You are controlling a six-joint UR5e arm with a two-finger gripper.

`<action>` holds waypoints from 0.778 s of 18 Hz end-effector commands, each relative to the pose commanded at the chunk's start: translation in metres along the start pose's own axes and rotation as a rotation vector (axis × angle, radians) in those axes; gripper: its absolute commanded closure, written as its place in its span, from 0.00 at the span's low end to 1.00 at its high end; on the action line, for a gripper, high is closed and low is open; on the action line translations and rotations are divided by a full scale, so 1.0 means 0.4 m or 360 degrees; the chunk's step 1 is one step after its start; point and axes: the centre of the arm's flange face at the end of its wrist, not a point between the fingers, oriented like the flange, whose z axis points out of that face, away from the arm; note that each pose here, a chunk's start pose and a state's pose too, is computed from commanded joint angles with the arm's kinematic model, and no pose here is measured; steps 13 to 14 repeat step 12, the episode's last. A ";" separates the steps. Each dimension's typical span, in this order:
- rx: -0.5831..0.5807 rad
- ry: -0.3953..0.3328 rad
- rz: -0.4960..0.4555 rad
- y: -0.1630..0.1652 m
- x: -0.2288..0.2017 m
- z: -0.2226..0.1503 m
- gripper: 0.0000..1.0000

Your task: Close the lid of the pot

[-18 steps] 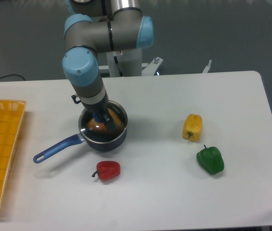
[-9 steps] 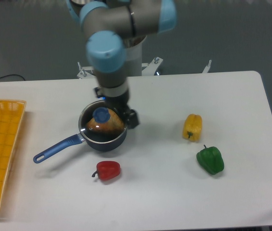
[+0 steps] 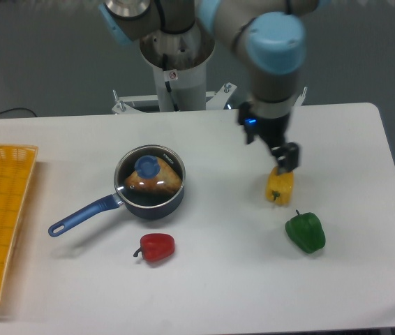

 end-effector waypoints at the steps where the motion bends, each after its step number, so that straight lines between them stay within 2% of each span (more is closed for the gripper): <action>1: -0.0001 0.0013 0.0066 0.035 -0.001 0.013 0.00; 3: -0.0001 0.0023 0.0150 0.096 0.003 0.021 0.00; 8: 0.0011 0.0027 0.0092 0.179 0.014 0.029 0.00; 14: 0.0021 0.0034 0.0089 0.179 0.016 0.034 0.00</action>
